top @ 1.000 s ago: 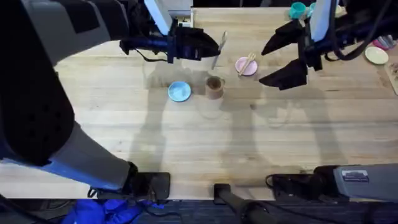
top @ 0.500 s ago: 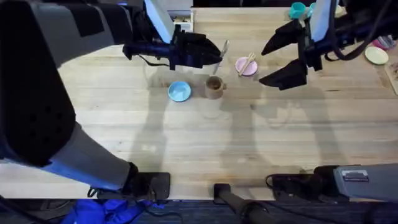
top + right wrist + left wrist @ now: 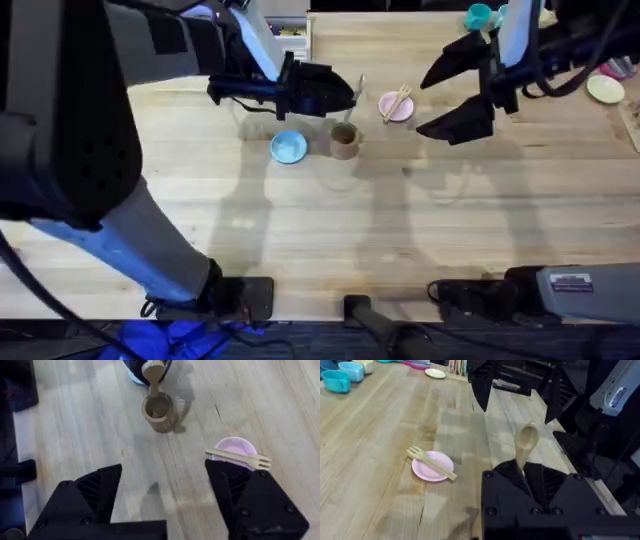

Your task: Pick up a utensil and set it on the pink plate, then put the other utensil in the container.

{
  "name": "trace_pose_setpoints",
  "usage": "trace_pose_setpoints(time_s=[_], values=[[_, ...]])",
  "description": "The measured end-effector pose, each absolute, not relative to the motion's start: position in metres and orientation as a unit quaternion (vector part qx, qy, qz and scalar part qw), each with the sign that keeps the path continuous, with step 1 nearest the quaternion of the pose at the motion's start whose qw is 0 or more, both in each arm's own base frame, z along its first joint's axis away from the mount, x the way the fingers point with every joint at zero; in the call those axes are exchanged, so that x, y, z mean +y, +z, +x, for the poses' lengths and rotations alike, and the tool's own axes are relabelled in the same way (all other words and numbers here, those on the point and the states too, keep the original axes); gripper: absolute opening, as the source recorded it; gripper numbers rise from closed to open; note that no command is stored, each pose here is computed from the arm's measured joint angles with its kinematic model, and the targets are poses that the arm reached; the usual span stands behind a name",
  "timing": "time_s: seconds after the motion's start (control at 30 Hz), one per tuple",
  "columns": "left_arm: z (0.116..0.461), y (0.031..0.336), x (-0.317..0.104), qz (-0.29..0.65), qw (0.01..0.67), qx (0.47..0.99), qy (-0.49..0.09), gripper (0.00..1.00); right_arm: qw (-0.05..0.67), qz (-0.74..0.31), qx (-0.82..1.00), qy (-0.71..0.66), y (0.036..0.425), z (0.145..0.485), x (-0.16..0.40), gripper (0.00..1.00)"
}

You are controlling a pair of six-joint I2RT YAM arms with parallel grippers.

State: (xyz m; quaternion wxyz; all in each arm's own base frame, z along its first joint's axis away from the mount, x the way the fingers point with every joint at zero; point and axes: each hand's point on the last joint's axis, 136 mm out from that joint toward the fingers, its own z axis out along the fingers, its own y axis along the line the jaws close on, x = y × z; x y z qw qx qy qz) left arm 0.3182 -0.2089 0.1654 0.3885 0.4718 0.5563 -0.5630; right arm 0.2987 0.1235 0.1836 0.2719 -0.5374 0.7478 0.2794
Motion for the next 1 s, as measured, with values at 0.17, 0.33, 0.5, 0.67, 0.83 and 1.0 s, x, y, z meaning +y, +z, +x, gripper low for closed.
trace_pose_setpoints(time_s=[0.17, 0.33, 0.5, 0.67, 0.83, 1.0], values=[[0.319, 0.162, -0.209, 0.472, 0.392, 0.550, -0.566, 0.041, 0.272, -0.538, 0.748, 0.279, 0.184, 0.299, 0.124, 0.997], [0.321, 0.149, -0.209, 0.465, 0.385, 0.554, -0.573, 0.041, 0.272, -0.537, 0.748, 0.279, 0.184, 0.299, 0.124, 0.997], [0.321, 0.141, -0.210, 0.462, 0.380, 0.557, -0.576, 0.041, 0.272, -0.537, 0.748, 0.279, 0.184, 0.299, 0.124, 0.997], [0.321, 0.133, -0.212, 0.459, 0.373, 0.560, -0.581, 0.041, 0.272, -0.537, 0.748, 0.279, 0.184, 0.299, 0.124, 0.997], [0.321, 0.126, -0.213, 0.457, 0.366, 0.565, -0.581, 0.041, 0.272, -0.537, 0.748, 0.279, 0.184, 0.299, 0.124, 0.997], [0.321, 0.123, -0.212, 0.461, 0.363, 0.571, -0.574, 0.041, 0.272, -0.538, 0.748, 0.279, 0.184, 0.299, 0.124, 0.996]])
